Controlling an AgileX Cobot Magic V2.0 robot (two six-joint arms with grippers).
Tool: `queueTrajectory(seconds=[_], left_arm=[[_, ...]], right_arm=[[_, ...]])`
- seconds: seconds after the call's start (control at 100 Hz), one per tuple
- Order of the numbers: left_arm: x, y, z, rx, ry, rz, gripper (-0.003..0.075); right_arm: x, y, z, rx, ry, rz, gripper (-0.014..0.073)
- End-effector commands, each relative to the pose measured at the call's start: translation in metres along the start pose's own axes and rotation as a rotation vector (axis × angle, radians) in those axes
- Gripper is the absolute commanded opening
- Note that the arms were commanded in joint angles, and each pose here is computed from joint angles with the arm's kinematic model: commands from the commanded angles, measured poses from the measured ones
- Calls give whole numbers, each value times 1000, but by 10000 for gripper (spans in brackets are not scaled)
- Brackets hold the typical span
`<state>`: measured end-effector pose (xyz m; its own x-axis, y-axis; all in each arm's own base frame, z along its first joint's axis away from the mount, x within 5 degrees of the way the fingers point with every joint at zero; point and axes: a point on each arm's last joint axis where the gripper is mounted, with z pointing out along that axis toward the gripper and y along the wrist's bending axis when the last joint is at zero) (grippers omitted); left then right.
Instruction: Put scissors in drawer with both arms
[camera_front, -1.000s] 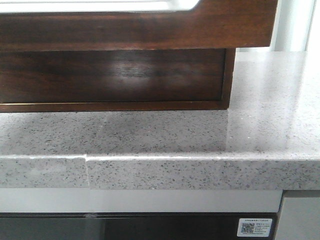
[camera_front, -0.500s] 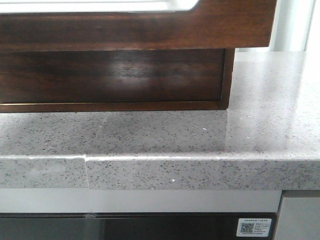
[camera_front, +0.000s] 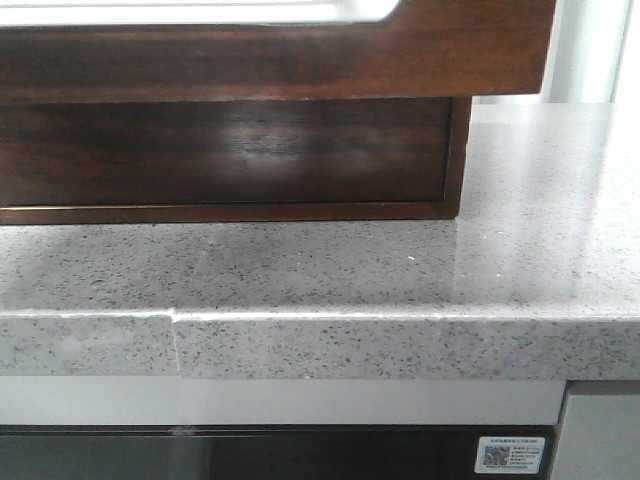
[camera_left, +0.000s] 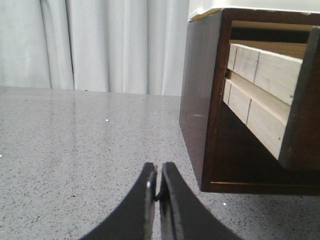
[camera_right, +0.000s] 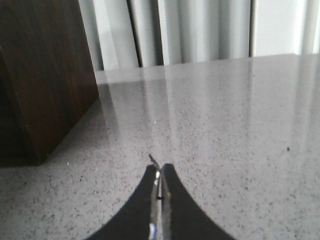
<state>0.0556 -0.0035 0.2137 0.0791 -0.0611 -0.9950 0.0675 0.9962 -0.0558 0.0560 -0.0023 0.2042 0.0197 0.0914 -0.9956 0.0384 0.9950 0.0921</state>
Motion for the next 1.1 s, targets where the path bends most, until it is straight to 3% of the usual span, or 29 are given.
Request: queueTrajectory(seconds=[0.0, 0.13, 0.47, 0.63, 1.09], left_arm=[[4, 1, -2, -1, -67, -11, -20], [4, 1, -2, -1, -67, -11, -20], [4, 1, -2, -1, -67, -11, -20], [4, 1, -2, -1, -67, -11, -20], [4, 1, -2, -1, -67, -11, -20]], right_arm=[[-5, 2, -2, -33, -115, -4, -69], [-5, 4, -2, -77, -109, 0, -69], [-5, 4, -2, -77, -107, -2, -69], [-4, 4, -2, -71, -106, -98, -69], [-5, 4, -2, -71, -112, -98, -69]])
